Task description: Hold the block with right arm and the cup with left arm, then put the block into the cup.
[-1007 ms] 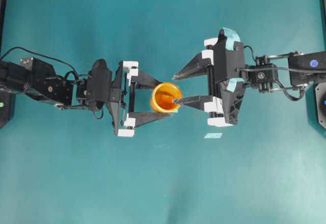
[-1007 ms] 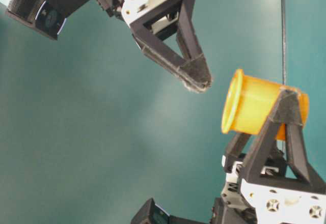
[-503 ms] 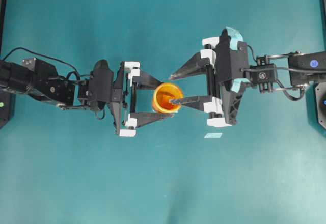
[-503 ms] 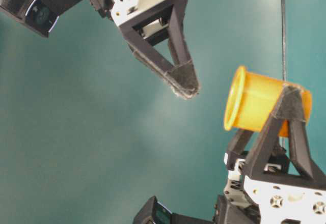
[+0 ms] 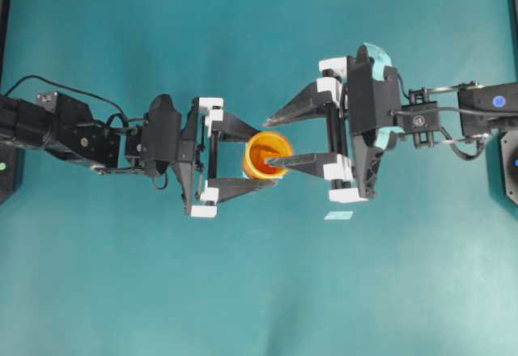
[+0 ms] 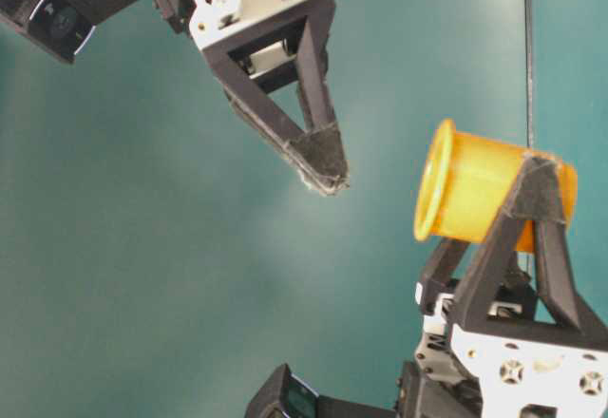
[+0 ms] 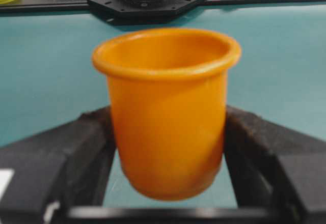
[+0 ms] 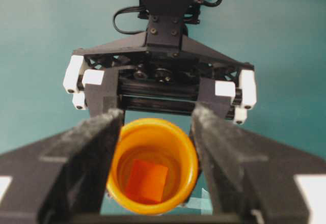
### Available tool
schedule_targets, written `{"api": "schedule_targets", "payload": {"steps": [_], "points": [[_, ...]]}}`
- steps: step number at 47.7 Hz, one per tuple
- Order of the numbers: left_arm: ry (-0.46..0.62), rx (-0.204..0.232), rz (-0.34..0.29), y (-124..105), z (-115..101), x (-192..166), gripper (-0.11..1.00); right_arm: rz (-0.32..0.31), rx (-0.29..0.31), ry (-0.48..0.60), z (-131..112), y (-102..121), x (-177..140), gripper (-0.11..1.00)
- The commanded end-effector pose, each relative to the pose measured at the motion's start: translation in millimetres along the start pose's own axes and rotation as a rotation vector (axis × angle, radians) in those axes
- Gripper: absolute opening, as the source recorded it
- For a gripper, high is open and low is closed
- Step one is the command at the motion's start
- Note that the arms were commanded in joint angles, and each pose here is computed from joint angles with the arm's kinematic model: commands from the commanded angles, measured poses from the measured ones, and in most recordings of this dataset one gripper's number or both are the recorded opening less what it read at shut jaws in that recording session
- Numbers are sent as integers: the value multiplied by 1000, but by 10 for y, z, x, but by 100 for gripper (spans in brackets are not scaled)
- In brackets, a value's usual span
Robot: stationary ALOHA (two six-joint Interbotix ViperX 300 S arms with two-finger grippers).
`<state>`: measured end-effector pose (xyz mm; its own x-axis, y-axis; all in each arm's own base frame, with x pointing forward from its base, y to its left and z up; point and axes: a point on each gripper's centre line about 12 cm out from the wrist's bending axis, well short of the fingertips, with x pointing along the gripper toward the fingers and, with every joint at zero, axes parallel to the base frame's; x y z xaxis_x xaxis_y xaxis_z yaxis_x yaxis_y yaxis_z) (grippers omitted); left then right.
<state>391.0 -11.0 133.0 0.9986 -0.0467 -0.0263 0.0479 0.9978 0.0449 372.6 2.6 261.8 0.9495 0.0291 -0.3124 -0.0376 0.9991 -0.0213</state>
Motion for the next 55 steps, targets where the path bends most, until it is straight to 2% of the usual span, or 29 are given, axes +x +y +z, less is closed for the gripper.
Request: {"api": "schedule_targets", "payload": {"steps": [1,28,55], "points": [[-37,-2,1,-3,101,45,62,3,-8,-62,190,6,-64,61],[29,-5,0,-2,54,134,62,7,-23,-76,210,12,-64,61],[31,-3,-19,-72,48,118,62,7,-19,-73,207,11,-64,61]]}}
